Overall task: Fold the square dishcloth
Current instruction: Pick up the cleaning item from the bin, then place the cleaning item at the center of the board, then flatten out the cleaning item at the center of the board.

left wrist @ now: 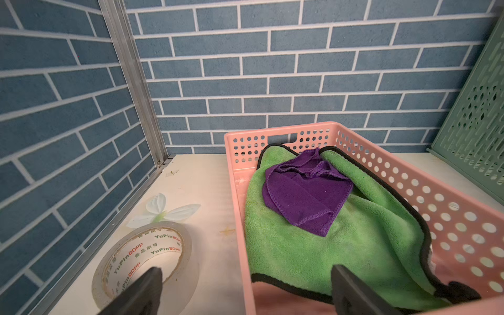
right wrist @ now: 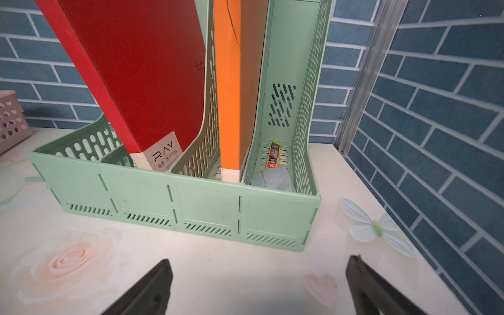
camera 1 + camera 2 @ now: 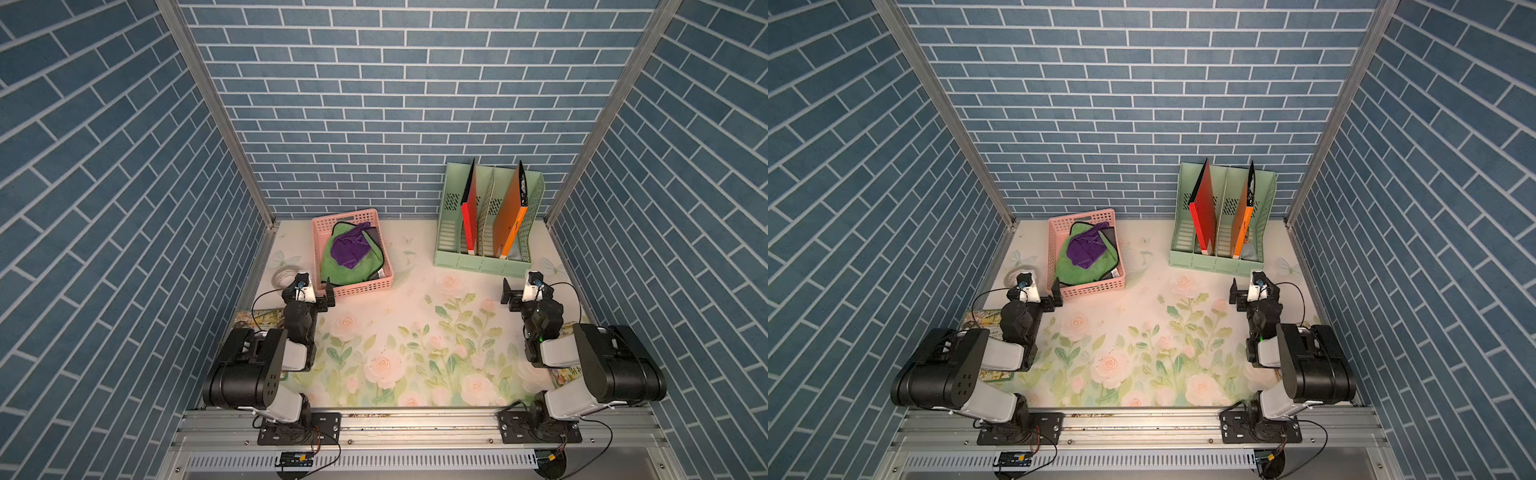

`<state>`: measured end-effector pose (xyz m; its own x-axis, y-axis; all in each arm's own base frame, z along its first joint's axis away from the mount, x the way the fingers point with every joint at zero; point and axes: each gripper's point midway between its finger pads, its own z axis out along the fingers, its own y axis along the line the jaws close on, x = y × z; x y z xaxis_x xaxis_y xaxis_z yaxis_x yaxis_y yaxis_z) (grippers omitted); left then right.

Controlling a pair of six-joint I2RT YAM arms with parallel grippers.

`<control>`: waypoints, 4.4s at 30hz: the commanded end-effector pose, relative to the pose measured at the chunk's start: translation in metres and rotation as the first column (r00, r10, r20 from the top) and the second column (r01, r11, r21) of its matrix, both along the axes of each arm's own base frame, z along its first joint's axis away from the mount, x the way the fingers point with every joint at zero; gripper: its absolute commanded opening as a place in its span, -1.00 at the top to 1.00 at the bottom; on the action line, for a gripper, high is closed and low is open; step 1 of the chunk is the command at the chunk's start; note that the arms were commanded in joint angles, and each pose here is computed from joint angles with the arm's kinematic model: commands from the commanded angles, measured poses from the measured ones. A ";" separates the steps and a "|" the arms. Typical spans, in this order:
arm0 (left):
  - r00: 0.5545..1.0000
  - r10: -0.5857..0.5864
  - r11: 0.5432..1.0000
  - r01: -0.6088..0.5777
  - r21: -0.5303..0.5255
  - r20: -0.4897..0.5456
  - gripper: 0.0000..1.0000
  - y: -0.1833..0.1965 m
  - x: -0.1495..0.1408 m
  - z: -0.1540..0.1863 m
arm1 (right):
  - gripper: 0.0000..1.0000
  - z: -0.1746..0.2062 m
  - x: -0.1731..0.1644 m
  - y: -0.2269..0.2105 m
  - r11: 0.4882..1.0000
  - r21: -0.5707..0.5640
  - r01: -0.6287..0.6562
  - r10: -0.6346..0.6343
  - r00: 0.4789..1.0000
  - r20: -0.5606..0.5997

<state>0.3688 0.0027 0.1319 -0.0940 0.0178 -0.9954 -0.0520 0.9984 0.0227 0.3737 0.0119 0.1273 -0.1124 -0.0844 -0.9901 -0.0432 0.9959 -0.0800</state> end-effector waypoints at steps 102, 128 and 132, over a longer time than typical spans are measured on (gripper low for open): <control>0.274 -0.694 0.384 0.923 -0.020 -0.666 1.00 -0.251 -0.022 0.151 | -0.62 0.077 -0.083 0.229 0.876 0.276 -0.395 0.478 0.784 -0.396; 0.184 -0.479 0.475 0.877 -0.077 -0.858 -0.23 -0.181 -0.062 0.000 | -0.41 -0.070 -0.151 0.293 0.753 0.511 -0.416 0.649 0.339 -0.681; 0.185 -0.469 0.479 0.875 -0.073 -0.863 -0.23 -0.178 -0.065 0.000 | -0.13 -0.077 -0.154 0.302 0.731 0.545 -0.410 0.672 0.296 -0.679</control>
<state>0.3042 -0.1779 0.1240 -0.4625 0.7886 -0.4052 0.8705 0.4906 -0.0388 0.2209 0.3007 0.0455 -0.8385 -0.2789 -0.4682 -0.5020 0.7296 0.4645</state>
